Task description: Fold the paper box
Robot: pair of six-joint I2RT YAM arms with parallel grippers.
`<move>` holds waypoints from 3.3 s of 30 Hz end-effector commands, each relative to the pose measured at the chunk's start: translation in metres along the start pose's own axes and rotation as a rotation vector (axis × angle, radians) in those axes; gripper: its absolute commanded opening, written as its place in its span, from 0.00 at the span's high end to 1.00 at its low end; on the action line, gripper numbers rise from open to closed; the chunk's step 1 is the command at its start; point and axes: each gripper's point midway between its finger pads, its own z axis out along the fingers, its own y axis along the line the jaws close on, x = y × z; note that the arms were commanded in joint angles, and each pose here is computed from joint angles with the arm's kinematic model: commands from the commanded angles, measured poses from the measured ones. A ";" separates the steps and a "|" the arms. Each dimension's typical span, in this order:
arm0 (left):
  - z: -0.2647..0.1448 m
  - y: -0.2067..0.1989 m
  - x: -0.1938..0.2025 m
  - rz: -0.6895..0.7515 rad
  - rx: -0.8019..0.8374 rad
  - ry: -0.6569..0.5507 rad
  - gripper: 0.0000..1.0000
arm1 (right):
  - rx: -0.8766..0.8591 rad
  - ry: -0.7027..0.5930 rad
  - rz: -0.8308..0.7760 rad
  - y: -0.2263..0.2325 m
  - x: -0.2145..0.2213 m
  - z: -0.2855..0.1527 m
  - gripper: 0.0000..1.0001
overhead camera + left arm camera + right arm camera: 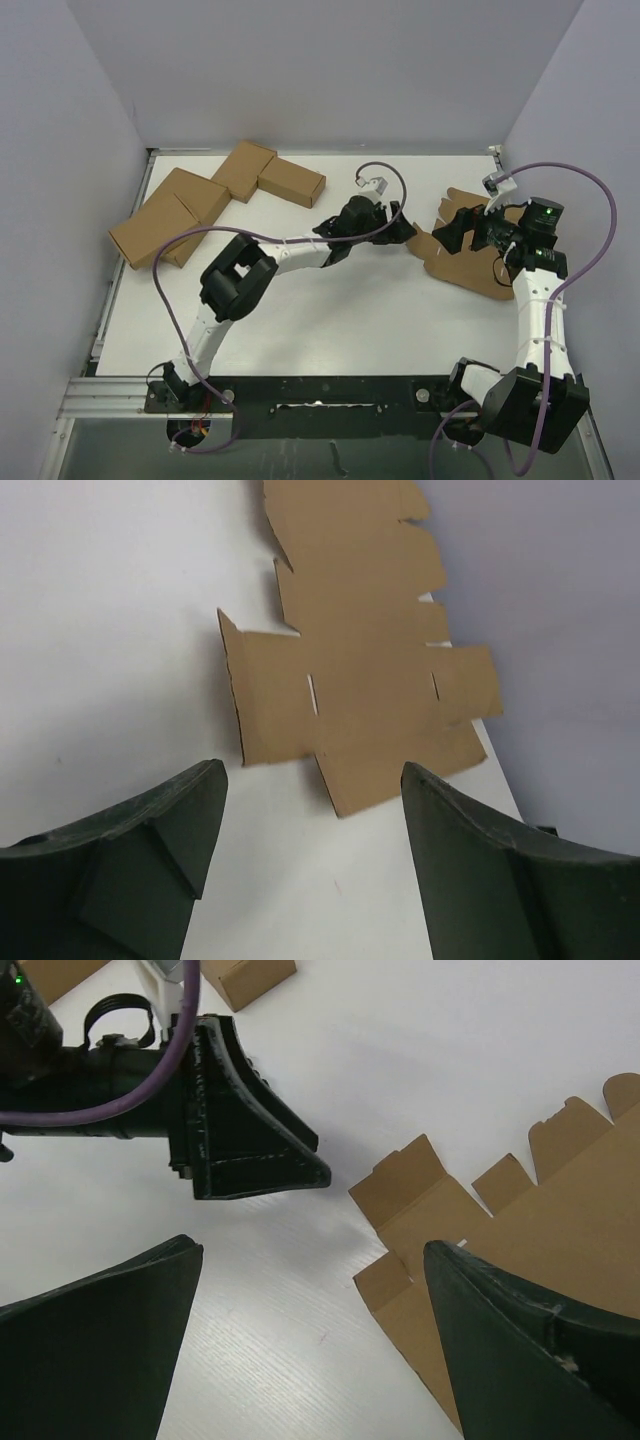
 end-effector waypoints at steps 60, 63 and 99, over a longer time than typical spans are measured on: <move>-0.300 0.098 0.051 -0.112 -0.706 -0.385 1.00 | -0.089 -0.007 -0.011 0.014 0.003 0.016 0.02; -0.310 0.096 0.051 -0.134 -0.758 -0.387 1.00 | -0.093 0.003 -0.007 0.013 0.006 0.019 0.02; -0.289 0.050 -0.033 0.196 -0.138 -0.059 0.02 | -0.116 0.027 -0.013 0.017 0.011 0.024 0.02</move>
